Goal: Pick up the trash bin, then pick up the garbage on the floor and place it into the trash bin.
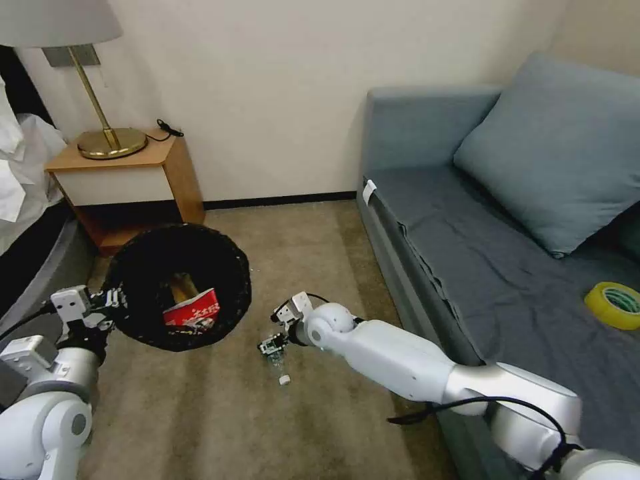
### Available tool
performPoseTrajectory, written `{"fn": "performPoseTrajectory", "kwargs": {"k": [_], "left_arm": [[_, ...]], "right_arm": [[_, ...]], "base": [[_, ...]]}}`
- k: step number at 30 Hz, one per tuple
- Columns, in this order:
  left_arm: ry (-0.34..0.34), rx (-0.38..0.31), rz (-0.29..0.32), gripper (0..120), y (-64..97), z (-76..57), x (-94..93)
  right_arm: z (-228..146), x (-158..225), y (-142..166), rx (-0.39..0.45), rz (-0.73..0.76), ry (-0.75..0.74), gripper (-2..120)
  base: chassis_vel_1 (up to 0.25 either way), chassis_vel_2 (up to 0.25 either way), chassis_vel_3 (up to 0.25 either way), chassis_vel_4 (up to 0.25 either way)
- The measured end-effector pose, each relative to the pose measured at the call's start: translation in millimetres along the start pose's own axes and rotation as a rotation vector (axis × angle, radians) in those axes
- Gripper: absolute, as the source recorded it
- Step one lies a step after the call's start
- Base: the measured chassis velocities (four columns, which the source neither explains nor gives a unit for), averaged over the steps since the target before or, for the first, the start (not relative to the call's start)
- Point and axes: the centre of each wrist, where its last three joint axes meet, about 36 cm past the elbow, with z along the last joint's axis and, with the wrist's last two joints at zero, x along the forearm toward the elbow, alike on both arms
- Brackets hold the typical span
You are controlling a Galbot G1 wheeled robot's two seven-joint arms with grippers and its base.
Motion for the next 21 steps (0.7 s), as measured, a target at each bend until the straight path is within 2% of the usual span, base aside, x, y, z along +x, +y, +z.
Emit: {"fn": "performPoseTrajectory", "kwargs": {"k": [2, 5, 10, 16, 21], "left_arm": [[-0.004, 0.002, 0.008, 4, -3.4, -0.6, -0.1], [-0.006, 0.001, 0.038, 4, -18.0, 0.4, 1.3], [-0.01, 0.011, 0.068, 4, -31.4, 2.4, 4.1], [-0.016, 0.011, 0.074, 4, -32.8, 0.9, 5.7], [-0.021, 0.003, 0.07, 4, -27.6, -2.3, 6.3]], "right_arm": [[0.2, -3.3, 0.0, -0.016, -0.001, 0.008, 100], [2.6, -16.7, 9.5, -0.042, -0.009, 0.026, 100], [8.3, -37.8, 23.6, -0.019, 0.01, 0.044, 100], [13.6, -58.1, 28.3, 0.026, 0.037, 0.035, 100], [18.4, -66.1, 11.3, 0.038, 0.082, 0.03, 100]], "base": [[0.0, 0.0, 0.0, 0.0], [0.0, 0.0, 0.0, 0.0], [0.0, 0.0, 0.0, 0.0], [0.0, 0.0, 0.0, 0.0], [0.0, 0.0, 0.0, 0.0]]}}
